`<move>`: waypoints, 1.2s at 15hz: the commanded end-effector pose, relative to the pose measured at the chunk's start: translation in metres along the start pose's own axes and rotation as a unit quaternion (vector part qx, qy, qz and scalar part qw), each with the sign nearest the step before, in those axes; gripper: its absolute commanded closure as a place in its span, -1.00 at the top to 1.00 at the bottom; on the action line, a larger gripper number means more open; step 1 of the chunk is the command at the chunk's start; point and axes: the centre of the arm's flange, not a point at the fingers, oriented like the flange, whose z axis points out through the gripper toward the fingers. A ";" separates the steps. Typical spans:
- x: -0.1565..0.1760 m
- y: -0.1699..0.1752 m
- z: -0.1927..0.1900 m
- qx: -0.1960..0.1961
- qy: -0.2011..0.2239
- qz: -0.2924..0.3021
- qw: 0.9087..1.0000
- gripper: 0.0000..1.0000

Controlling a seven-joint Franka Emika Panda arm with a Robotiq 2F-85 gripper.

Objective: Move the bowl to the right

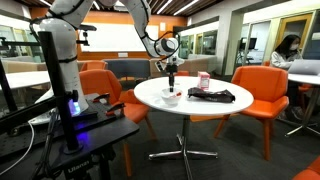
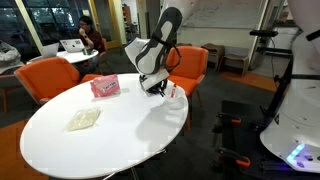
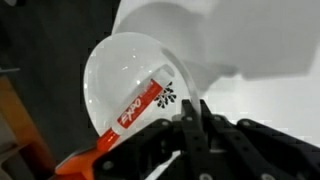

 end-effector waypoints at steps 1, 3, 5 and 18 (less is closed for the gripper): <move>-0.010 0.001 -0.004 0.031 -0.017 -0.027 0.999 -0.95; -0.012 -0.001 -0.006 0.038 -0.023 -0.034 0.998 -0.95; -0.013 -0.002 -0.007 0.042 -0.027 -0.039 0.998 -0.95; -0.032 0.014 -0.073 0.074 -0.026 -0.095 0.992 0.99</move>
